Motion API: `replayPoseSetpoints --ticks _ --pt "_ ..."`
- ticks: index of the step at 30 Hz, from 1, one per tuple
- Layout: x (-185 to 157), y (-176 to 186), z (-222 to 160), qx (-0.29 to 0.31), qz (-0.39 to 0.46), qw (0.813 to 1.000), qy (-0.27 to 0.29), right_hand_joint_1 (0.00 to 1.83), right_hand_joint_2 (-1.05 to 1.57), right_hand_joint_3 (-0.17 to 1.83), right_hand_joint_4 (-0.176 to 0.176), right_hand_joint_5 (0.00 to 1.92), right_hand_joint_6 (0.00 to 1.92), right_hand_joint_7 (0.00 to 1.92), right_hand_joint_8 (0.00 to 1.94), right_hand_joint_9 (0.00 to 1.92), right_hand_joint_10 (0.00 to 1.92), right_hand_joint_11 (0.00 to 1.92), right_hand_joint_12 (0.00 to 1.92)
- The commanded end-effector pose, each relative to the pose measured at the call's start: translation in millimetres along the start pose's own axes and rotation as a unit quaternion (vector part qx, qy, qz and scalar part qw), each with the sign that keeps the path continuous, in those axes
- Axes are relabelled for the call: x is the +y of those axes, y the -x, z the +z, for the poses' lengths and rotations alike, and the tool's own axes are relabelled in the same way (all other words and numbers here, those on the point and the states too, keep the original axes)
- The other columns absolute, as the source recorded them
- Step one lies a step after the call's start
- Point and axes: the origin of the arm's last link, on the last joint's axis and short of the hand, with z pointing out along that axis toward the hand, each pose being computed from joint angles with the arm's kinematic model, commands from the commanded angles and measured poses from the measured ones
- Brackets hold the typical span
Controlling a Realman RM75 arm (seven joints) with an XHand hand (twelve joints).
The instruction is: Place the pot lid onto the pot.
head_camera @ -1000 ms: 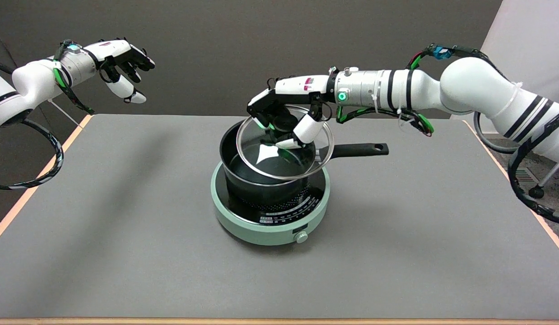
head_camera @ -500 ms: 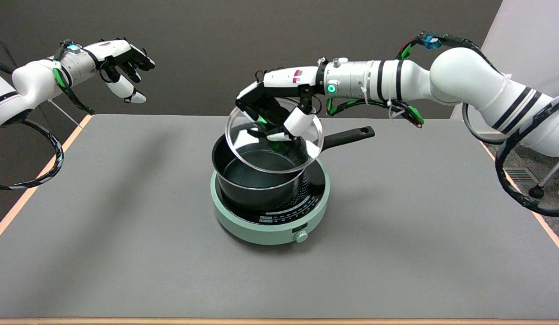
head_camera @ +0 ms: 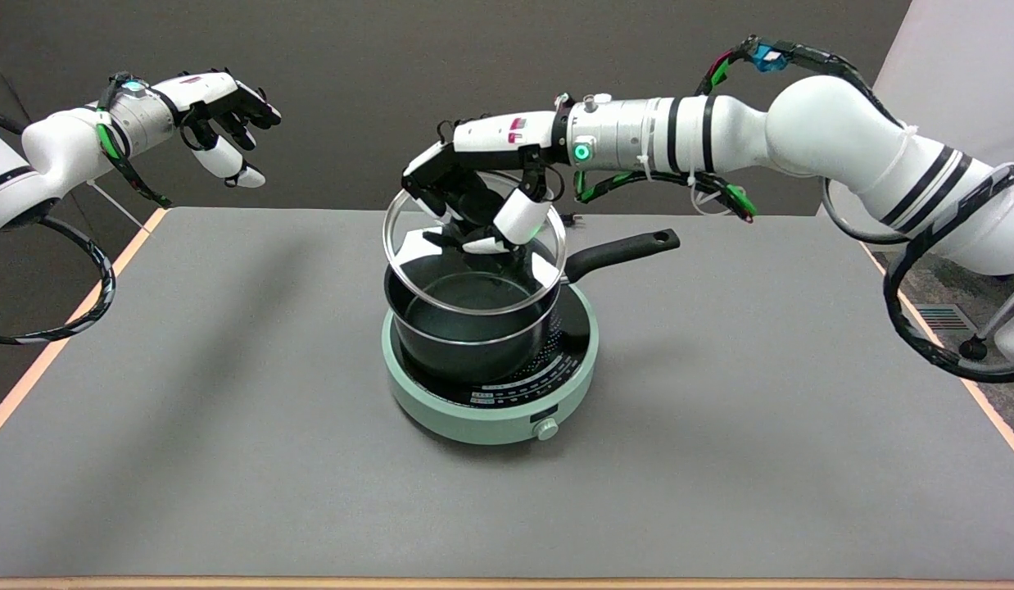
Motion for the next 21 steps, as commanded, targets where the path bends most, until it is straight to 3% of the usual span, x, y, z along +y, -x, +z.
replayPoseSetpoints --ticks 1,21 --pt "-18 1 5 -0.009 0.002 1.0 -0.009 1.32 0.85 0.92 0.131 0.46 1.79 0.72 1.76 0.75 1.92 0.48 1.92" --pt "7 23 16 -0.024 0.045 0.999 0.018 1.32 0.85 0.92 0.132 0.46 1.79 0.72 1.75 0.75 1.92 0.47 1.92"
